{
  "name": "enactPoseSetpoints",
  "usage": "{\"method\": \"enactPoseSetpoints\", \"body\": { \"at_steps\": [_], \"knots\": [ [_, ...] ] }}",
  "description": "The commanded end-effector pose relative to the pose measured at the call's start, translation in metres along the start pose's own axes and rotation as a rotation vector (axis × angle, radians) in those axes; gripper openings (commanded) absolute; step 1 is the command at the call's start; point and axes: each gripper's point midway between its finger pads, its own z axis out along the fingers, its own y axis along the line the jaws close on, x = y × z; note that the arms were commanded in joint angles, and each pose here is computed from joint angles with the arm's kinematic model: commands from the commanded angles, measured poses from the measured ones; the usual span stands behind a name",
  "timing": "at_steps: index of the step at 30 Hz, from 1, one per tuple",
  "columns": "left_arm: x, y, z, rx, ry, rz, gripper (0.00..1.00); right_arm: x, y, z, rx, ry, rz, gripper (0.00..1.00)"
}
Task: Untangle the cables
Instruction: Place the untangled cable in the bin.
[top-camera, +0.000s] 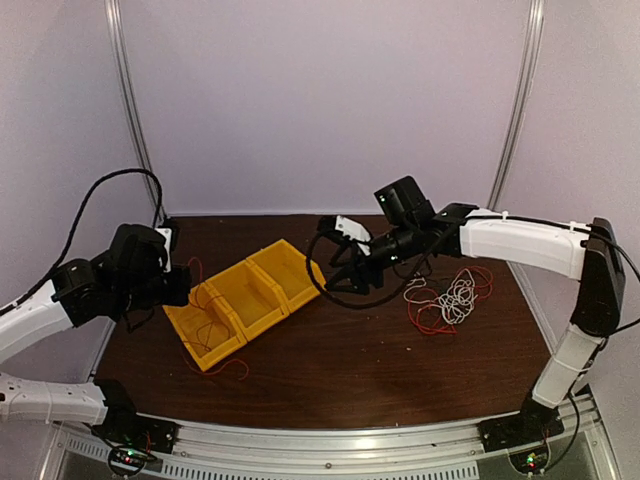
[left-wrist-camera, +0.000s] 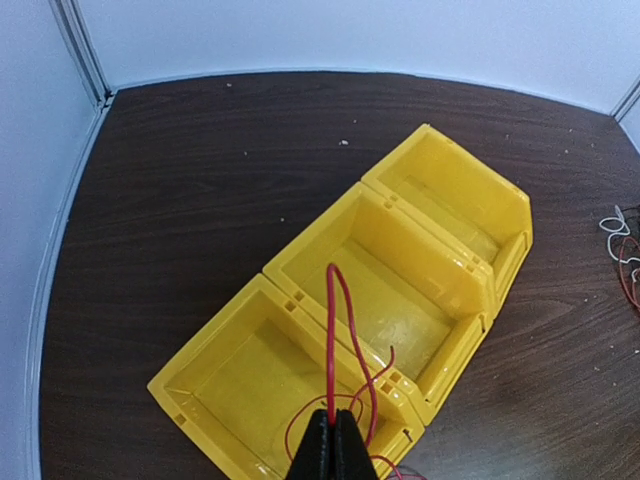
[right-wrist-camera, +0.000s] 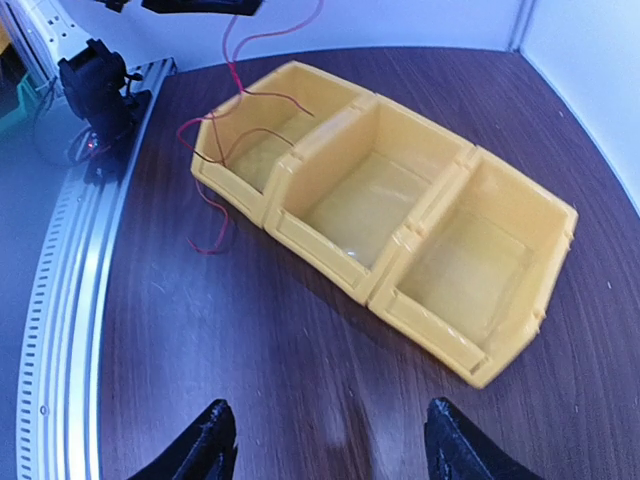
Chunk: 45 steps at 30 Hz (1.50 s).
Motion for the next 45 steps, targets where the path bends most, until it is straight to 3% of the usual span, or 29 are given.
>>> {"method": "enactPoseSetpoints", "body": {
  "at_steps": [1,7,19,34,45],
  "knots": [
    [0.025,0.007,0.014,-0.059,0.101,-0.008,0.0,0.026,-0.008,-0.047,0.037,0.025,0.024,0.65],
    [0.045,0.02,0.042,-0.207,0.198,0.03,0.0,0.062,-0.012,-0.1,0.105,0.008,0.093,0.66],
    [0.067,0.056,0.061,-0.266,0.288,-0.01,0.0,0.139,-0.023,-0.173,0.296,-0.068,0.26,0.66],
    [0.09,0.03,0.093,-0.107,0.368,-0.019,0.0,0.152,-0.031,-0.176,0.334,-0.058,0.269,0.66],
    [0.101,0.027,0.105,-0.102,0.412,0.001,0.0,0.155,-0.03,-0.175,0.333,-0.05,0.27,0.66]
  ]
}}
